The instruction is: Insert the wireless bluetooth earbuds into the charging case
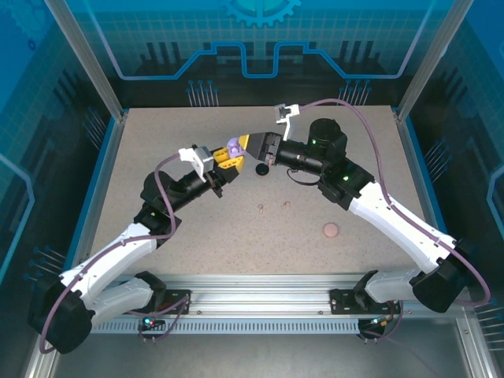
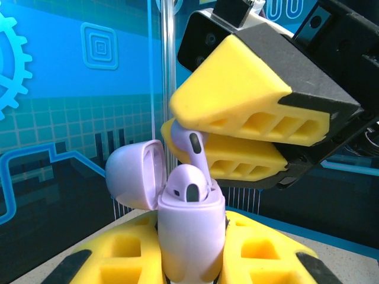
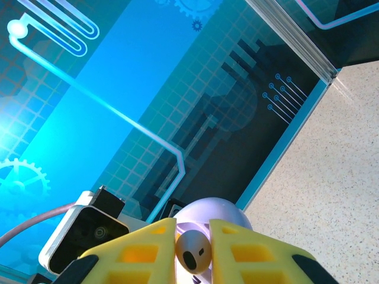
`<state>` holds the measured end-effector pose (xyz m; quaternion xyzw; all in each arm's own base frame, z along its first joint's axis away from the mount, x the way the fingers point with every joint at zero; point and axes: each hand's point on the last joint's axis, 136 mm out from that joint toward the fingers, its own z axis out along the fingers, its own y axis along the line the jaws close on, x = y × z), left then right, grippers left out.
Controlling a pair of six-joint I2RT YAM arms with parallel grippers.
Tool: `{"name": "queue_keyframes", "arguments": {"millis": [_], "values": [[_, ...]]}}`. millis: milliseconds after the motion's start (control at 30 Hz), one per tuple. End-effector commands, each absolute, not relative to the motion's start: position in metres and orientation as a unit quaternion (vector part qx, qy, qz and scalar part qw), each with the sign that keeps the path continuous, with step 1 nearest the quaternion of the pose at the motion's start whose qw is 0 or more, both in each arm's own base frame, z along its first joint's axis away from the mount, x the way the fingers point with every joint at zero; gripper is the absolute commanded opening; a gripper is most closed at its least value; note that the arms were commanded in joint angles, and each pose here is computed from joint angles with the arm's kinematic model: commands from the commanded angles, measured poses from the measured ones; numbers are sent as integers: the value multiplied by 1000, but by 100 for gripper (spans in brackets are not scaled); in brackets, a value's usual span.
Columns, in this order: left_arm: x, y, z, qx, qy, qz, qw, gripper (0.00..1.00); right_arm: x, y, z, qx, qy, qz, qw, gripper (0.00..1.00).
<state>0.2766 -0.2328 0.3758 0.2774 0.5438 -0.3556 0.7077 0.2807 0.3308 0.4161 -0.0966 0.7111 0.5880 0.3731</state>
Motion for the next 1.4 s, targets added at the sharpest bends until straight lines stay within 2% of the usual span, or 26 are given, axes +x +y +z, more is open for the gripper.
{"name": "queue_keyframes", "arguments": {"millis": [0,700,800,1033,1200,1367], "values": [[272,-231,404,275,511,-355,733,0,275,337,422,-108,707,594,370,19],[271,-230,406,275,509,-351,736,0,280,326,400,-94,734,555,381,22],[271,-230,406,276,509,-352,736,0,281,324,397,-87,739,549,382,30],[271,-230,405,276,510,-353,735,0,284,324,400,-83,739,546,385,38],[272,-231,402,275,514,-353,732,0,282,319,415,-89,731,548,397,64],[273,-232,396,276,522,-352,726,0,275,293,441,-93,721,536,429,73]]}}
